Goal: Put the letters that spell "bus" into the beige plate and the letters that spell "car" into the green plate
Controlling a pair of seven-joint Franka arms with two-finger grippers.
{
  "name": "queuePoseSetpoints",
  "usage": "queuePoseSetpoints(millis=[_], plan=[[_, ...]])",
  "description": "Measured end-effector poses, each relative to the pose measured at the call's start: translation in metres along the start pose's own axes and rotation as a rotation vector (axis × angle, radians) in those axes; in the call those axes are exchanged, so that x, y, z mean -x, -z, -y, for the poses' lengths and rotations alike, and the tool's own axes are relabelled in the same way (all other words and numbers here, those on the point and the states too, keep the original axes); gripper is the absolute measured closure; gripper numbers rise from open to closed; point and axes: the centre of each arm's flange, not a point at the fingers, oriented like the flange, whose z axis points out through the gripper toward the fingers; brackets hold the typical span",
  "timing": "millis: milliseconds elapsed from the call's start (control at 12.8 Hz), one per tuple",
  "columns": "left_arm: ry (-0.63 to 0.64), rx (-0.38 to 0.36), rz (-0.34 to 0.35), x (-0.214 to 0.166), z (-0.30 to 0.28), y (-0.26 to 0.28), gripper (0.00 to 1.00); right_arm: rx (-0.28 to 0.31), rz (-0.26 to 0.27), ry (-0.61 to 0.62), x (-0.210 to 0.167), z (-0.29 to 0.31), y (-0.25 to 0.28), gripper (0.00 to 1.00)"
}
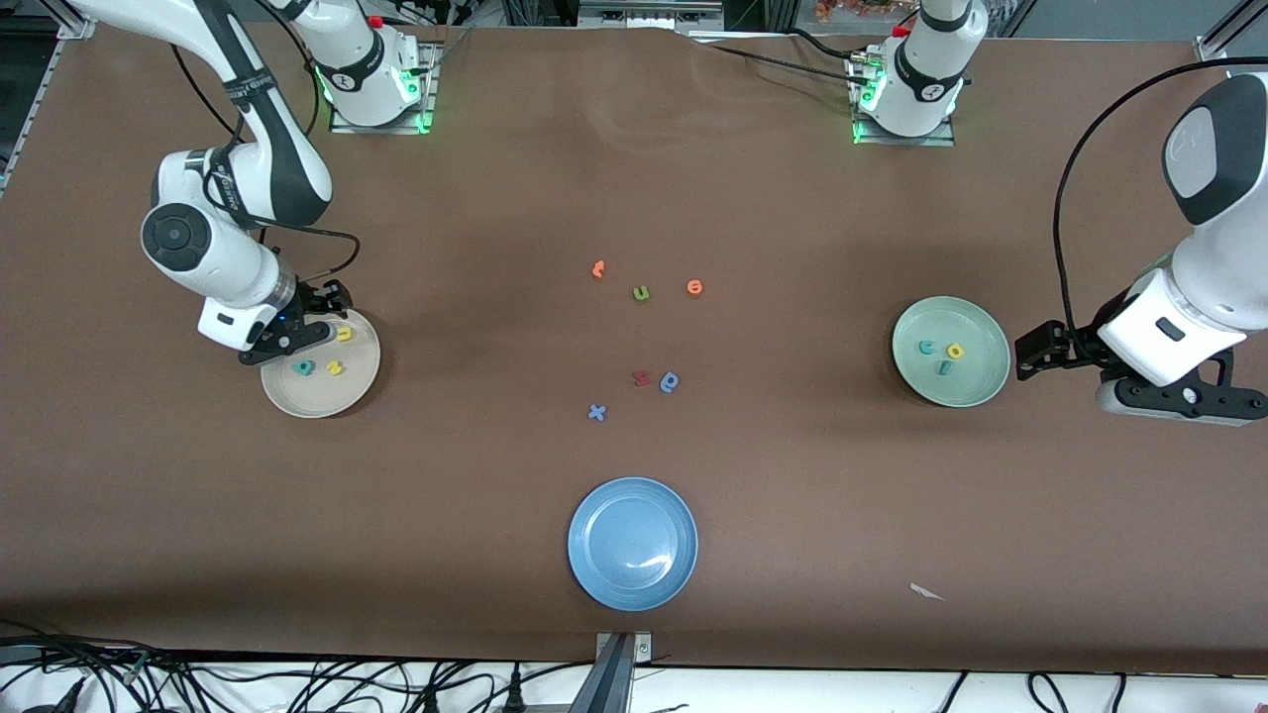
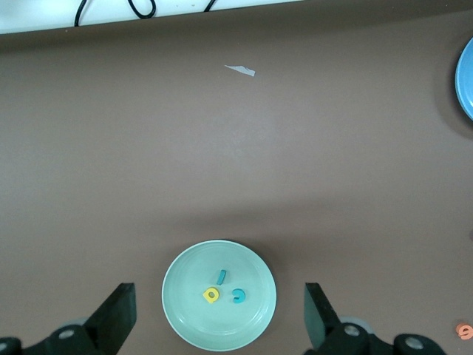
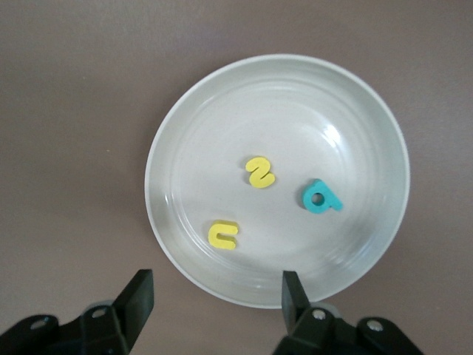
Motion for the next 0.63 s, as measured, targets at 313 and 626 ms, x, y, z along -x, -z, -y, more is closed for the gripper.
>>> queuePoseSetpoints(millis=[313, 626], plan=[[0.0, 0.0, 0.0, 0.0, 0.0, 0.0, 0.0, 0.003, -0.026, -0.033, -0.022, -0.013, 0.076, 0.16], [0.0, 0.0, 0.0, 0.0, 0.0, 0.0, 0.0, 0.003, -0.005, -0.058, -0.028, -0.017, 0.184, 0.15]])
